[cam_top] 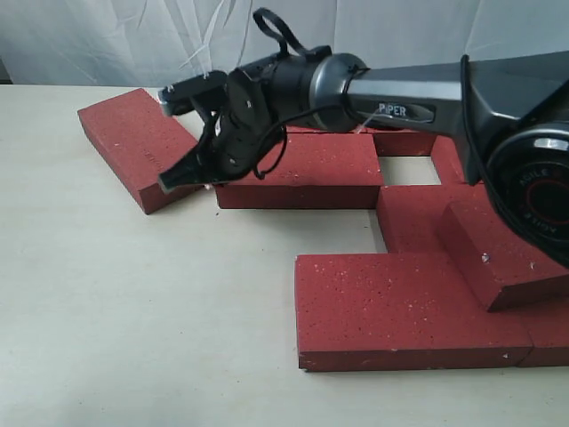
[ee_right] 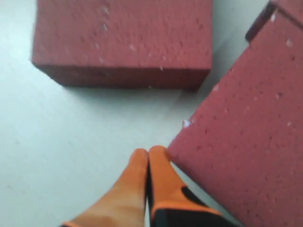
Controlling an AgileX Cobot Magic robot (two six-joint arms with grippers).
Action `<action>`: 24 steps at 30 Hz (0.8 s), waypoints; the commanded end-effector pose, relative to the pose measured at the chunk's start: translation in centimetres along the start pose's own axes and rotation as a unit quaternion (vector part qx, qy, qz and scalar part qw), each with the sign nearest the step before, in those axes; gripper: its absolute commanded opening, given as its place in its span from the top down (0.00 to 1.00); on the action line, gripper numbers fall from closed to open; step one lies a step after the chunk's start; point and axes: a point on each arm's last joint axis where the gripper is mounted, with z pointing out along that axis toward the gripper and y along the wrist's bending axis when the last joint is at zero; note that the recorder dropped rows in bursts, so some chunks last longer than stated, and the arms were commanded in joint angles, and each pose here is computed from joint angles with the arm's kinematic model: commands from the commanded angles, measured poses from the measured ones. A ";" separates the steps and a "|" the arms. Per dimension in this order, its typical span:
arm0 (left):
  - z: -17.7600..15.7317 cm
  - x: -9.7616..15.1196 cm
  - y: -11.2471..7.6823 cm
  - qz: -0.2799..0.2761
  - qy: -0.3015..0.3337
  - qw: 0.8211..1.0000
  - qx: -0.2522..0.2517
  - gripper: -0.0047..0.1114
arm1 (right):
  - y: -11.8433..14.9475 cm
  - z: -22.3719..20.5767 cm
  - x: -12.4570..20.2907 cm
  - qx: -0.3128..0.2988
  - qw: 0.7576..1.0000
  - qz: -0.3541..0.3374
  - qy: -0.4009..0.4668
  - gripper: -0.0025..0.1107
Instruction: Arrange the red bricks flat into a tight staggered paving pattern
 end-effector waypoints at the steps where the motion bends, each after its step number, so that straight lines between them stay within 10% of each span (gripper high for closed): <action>1: 0.0 0.0 0.0 -0.003 -0.006 1.000 0.001 0.28 | 0.9 -2.3 -2.7 -0.015 0.999 0.006 -0.044 0.99; 24: 0.0 0.0 0.0 -0.003 -0.006 1.000 0.001 0.28 | -0.4 3.1 -1.8 0.080 0.996 -0.051 0.004 0.99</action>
